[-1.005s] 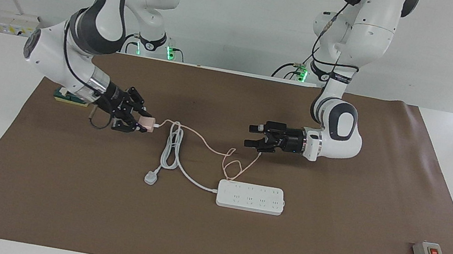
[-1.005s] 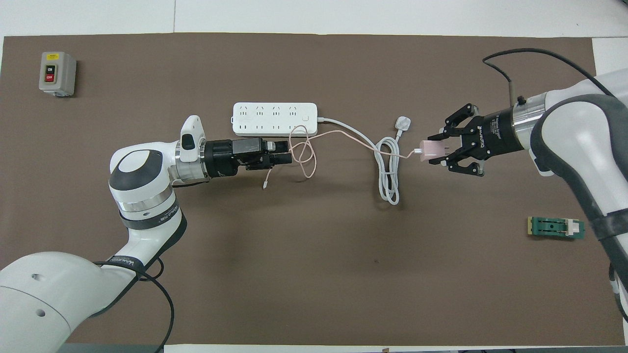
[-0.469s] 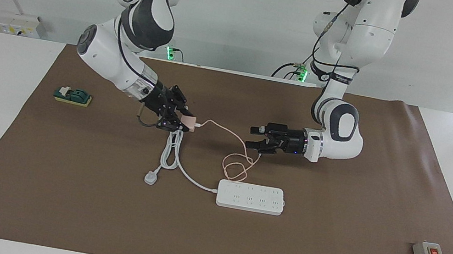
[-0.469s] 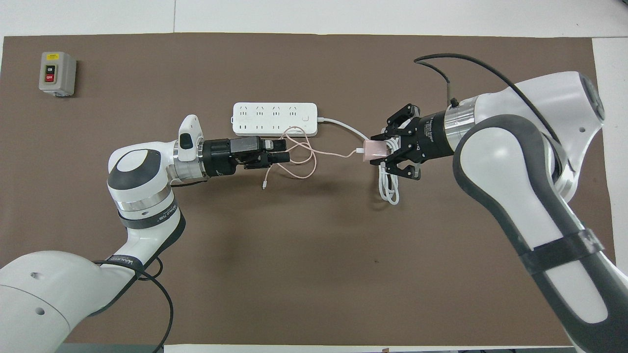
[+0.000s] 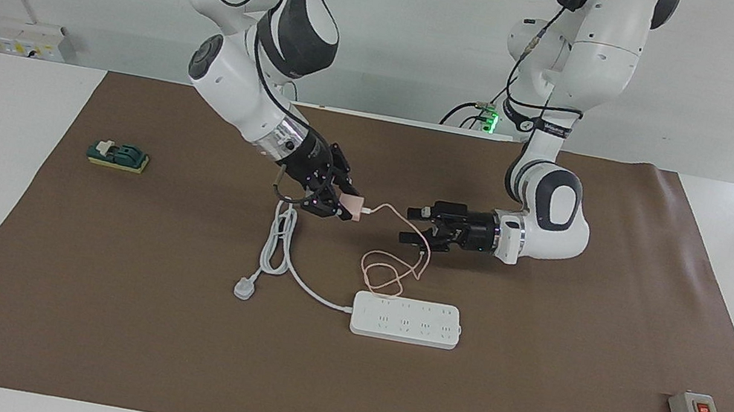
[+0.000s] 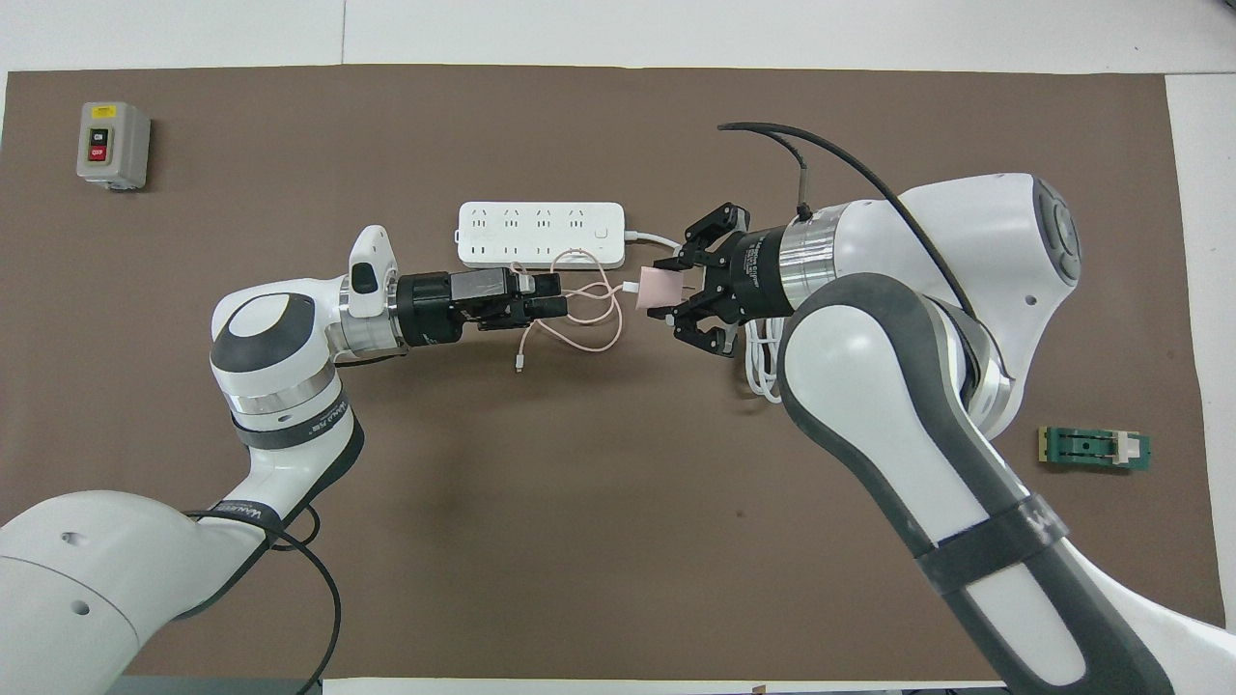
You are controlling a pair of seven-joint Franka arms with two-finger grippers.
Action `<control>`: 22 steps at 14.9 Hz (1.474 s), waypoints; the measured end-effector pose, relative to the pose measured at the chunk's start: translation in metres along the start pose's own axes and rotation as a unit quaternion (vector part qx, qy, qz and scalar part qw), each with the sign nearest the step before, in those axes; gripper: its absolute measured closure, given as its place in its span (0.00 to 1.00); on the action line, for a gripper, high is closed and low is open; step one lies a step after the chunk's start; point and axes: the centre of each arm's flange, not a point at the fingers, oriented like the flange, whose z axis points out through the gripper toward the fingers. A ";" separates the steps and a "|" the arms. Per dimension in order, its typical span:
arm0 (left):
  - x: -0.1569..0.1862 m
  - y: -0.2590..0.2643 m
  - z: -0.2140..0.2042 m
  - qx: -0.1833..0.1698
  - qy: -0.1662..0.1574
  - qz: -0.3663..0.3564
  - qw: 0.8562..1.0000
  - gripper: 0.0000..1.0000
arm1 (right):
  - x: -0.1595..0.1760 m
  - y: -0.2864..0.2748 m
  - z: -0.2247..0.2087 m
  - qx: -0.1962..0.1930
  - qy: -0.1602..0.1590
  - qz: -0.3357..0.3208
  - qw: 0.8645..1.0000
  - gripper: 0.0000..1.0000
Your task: Plug charger into power strip
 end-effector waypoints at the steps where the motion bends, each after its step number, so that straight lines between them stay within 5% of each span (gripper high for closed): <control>1: 0.000 0.000 0.000 0.000 0.000 0.001 1.000 0.00 | -0.005 -0.001 0.005 -0.001 0.000 0.001 1.000 0.54; 9: 0.001 -0.001 0.000 0.000 0.000 0.004 1.000 0.00 | -0.018 -0.006 0.078 0.004 0.020 -0.012 1.000 0.54; 22: 0.000 -0.002 0.001 0.000 0.000 0.004 1.000 0.00 | -0.047 -0.001 0.090 0.002 0.013 0.002 1.000 0.54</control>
